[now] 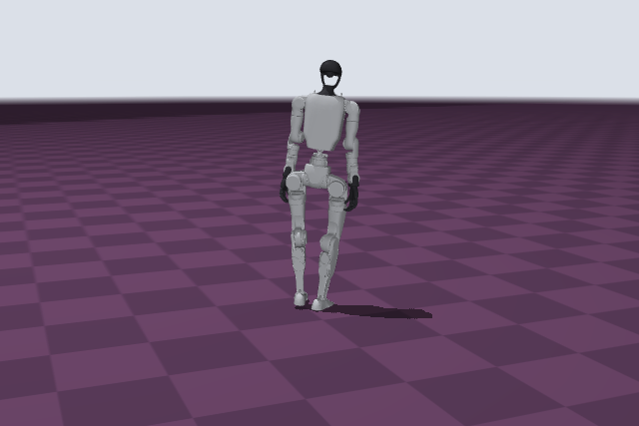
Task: Upper body actions
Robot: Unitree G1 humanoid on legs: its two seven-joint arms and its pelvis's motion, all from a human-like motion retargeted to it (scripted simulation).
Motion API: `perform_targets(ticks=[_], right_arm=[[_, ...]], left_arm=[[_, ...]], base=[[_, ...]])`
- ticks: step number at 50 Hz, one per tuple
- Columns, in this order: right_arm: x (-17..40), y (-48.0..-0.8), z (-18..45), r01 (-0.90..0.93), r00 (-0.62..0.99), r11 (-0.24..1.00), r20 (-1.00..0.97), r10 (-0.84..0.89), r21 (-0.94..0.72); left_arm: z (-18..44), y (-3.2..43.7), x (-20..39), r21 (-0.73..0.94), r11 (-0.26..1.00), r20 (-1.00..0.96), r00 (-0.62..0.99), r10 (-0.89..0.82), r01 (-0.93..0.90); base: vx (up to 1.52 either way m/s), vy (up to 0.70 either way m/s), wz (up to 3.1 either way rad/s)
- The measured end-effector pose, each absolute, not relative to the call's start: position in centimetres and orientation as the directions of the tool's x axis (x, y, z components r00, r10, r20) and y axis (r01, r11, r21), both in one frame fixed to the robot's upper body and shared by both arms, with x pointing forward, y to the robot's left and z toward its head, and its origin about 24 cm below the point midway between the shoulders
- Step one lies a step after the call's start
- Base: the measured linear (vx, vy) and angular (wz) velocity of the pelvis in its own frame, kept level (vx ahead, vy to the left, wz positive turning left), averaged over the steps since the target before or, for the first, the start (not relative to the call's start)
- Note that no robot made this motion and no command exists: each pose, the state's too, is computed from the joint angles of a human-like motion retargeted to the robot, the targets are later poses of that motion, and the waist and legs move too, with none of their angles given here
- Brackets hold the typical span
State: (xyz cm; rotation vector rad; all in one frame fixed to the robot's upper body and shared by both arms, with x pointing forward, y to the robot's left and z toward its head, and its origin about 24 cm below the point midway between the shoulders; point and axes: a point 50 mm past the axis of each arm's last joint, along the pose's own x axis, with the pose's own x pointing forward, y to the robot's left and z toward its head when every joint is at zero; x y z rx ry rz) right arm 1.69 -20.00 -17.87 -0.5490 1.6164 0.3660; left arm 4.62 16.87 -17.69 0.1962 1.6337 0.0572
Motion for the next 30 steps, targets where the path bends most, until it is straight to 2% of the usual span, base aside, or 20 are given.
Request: perform_targets(ticks=[8, 16, 20, 24, 30], right_arm=[[6.4, -19.3, -17.5, -0.592, 0.105, 0.792, -0.989, -0.103, -0.145], [12.2, -18.2, -16.3, -0.662, 0.264, 0.710, -0.961, -0.081, -0.241], [12.8, -17.0, -16.3, -0.689, 0.243, 0.695, -0.969, -0.046, -0.206], [12.0, -17.4, -16.5, -0.652, 0.196, 0.742, -0.980, -0.032, -0.155], [9.7, -19.8, -16.9, -0.548, 0.174, 0.811, -0.976, -0.130, -0.205]], left_arm=[[-17.5, 16.6, 7.2, 0.158, 0.959, -0.987, 0.051, 0.150, 0.235], [-17.4, 16.3, 7.5, 0.179, 0.975, -0.984, 0.039, 0.176, 0.134], [-17.4, 16.5, 6.3, 0.192, 0.976, -0.981, -0.018, 0.195, 0.100], [-17.5, 16.1, 5.7, 0.174, 0.979, -0.982, -0.054, 0.181, 0.106], [-17.5, 15.2, 6.8, 0.148, 0.983, -0.988, -0.023, 0.152, 0.113]], base=[[0.02, -0.16, -3.09], [0.11, -0.19, -4.00], [0.41, -0.24, -5.06], [0.51, -0.13, -4.12], [0.67, -0.04, -3.67]])
